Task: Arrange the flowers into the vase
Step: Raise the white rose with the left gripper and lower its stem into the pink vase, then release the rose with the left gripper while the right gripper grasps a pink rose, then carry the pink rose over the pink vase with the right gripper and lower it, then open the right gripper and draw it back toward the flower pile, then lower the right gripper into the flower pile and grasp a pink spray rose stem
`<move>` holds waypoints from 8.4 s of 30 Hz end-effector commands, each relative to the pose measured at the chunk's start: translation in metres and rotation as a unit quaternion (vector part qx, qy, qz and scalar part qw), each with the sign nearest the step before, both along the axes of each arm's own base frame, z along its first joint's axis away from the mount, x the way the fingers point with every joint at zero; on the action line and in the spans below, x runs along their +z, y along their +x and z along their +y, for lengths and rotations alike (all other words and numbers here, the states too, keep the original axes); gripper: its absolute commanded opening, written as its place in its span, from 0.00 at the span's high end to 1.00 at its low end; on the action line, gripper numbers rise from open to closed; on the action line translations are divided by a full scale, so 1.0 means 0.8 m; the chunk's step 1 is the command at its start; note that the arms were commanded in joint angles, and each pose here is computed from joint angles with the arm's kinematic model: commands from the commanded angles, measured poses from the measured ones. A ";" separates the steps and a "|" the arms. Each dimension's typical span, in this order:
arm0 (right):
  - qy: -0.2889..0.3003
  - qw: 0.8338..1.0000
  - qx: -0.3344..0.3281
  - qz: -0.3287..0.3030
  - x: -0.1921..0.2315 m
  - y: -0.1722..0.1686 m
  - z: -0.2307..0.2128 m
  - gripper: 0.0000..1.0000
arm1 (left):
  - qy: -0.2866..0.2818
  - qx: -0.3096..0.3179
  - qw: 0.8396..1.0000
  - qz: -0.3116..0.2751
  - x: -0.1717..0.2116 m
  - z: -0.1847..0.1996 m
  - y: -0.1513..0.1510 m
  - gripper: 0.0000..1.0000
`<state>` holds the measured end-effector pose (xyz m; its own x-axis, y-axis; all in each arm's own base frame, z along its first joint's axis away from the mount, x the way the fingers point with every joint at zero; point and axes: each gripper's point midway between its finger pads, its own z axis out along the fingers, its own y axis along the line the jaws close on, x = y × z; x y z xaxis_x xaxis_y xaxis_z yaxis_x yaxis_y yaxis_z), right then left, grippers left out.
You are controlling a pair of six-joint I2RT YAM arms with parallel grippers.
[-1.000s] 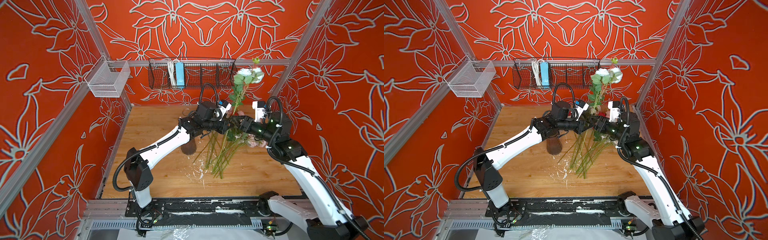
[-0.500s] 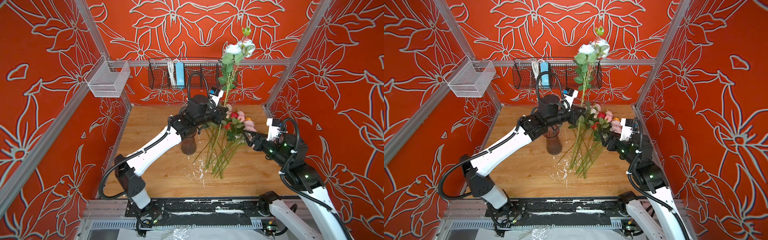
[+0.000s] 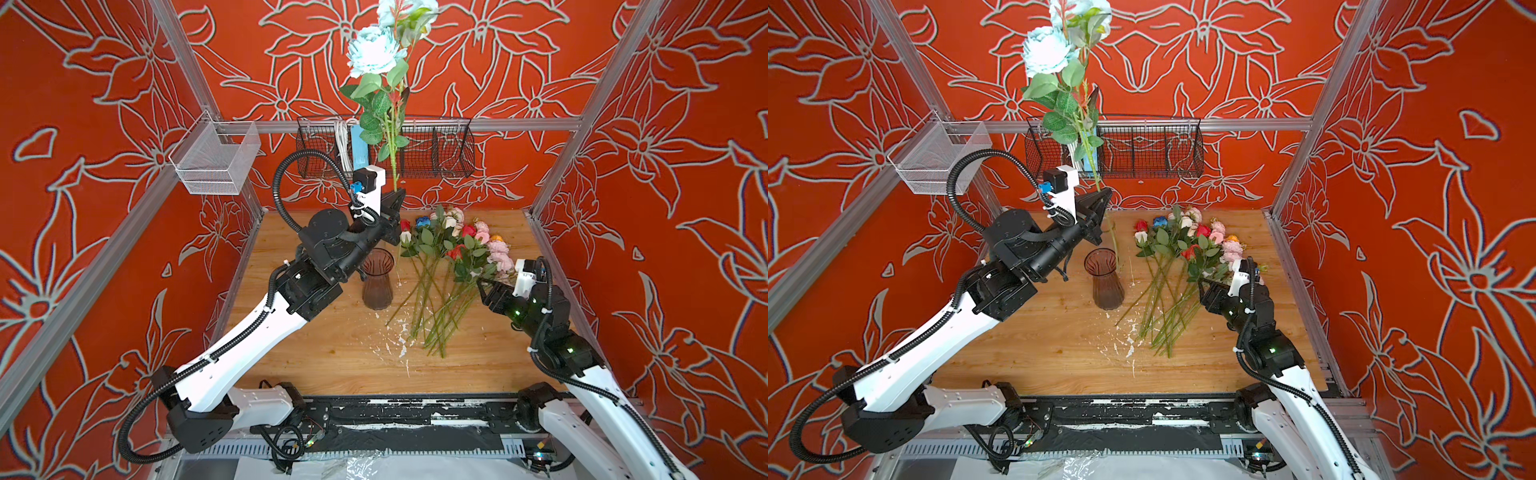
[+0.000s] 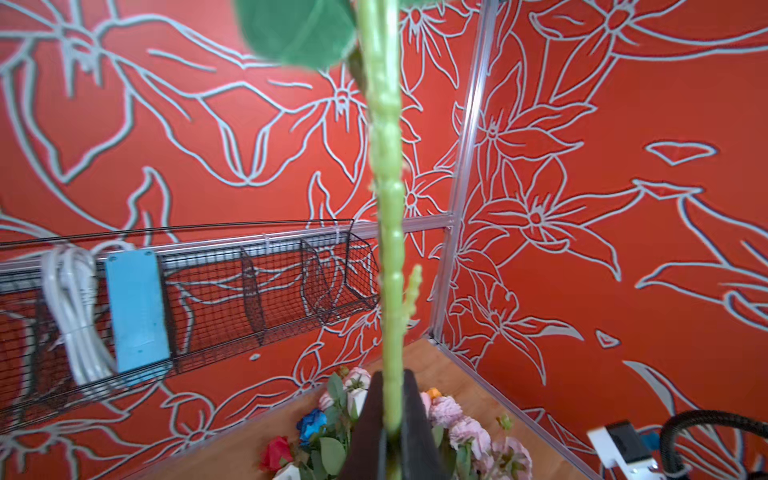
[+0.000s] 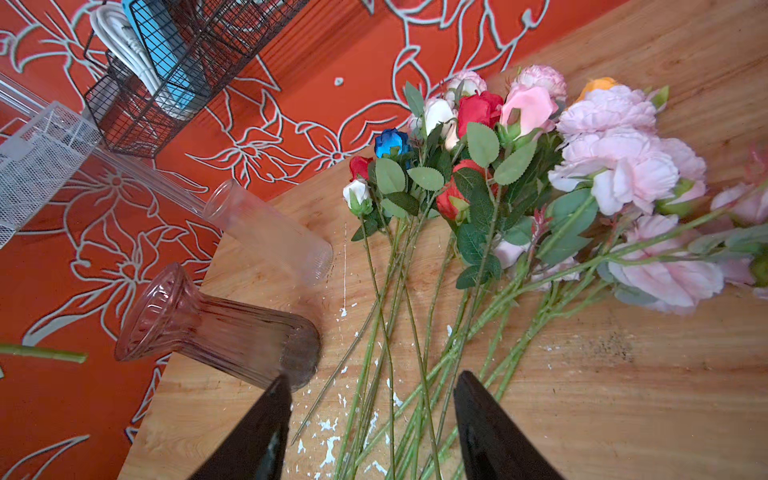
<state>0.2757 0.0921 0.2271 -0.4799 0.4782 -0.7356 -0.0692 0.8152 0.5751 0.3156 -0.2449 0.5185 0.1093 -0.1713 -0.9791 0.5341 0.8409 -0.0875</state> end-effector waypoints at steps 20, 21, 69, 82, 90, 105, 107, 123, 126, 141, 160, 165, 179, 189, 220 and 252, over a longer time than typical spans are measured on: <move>-0.001 1.000 0.000 0.009 0.005 0.014 0.005 0.34 | -0.038 0.099 0.994 0.003 -0.020 0.074 0.080 1.00; -0.005 1.000 -0.003 0.010 0.004 0.013 0.003 0.34 | -0.040 0.095 0.995 0.010 -0.028 0.073 0.078 1.00; -0.116 0.948 -0.043 0.293 -0.193 0.162 -0.018 0.65 | 0.042 0.075 0.989 0.118 -0.211 0.059 0.033 0.74; -0.068 0.961 -0.039 0.264 -0.167 0.177 -0.004 0.95 | -0.002 0.072 0.992 0.099 -0.173 0.109 -0.036 0.70; -0.053 0.981 -0.034 0.185 -0.083 0.171 0.002 0.97 | -0.028 0.081 0.992 0.093 -0.165 0.129 -0.055 0.67; -0.058 0.993 -0.014 -0.102 0.175 0.116 0.044 0.99 | -0.095 0.241 0.957 0.131 -0.147 0.198 0.013 0.20; -0.036 0.988 0.000 -0.148 0.216 0.107 0.063 0.99 | -0.117 0.274 0.939 0.172 -0.159 0.228 0.025 0.14; -0.073 0.933 0.078 -0.343 0.401 0.115 0.217 0.98 | -0.222 0.308 0.887 0.261 -0.262 0.325 0.038 0.02; -0.080 0.931 0.088 -0.346 0.400 0.132 0.246 0.98 | -0.215 0.316 0.888 0.254 -0.261 0.329 0.036 0.02; -0.173 0.920 0.225 -0.270 0.202 0.111 0.370 0.96 | -0.239 0.266 0.903 0.240 -0.249 0.318 0.037 0.02; -0.204 0.934 0.214 -0.201 0.172 0.093 0.357 0.57 | -0.245 0.266 0.900 0.243 -0.250 0.321 0.038 0.02; -0.206 0.936 0.199 -0.205 0.198 0.081 0.334 0.48 | -0.242 0.270 0.899 0.246 -0.253 0.324 0.040 0.02; -0.274 0.927 0.206 -0.152 0.175 0.096 0.339 0.33 | -0.239 0.269 0.896 0.259 -0.261 0.325 0.046 0.02; -0.332 0.892 0.305 -0.038 0.089 0.075 0.356 0.27 | -0.242 0.263 0.896 0.264 -0.261 0.324 0.048 0.02; -0.119 0.992 -0.033 0.036 0.043 0.017 0.011 0.52 | -0.306 0.051 0.915 0.258 -0.216 0.246 0.046 0.07; 0.092 0.952 -0.101 0.274 -0.203 0.121 0.005 0.68 | -0.254 -0.131 0.919 0.270 -0.194 0.152 0.028 0.02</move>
<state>0.3631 0.0948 0.0595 -0.6740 0.6629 -0.3260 0.4196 0.7068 0.5696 0.3425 -0.1237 0.3462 -0.5155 -0.5743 -0.6359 0.4393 0.4601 -0.7716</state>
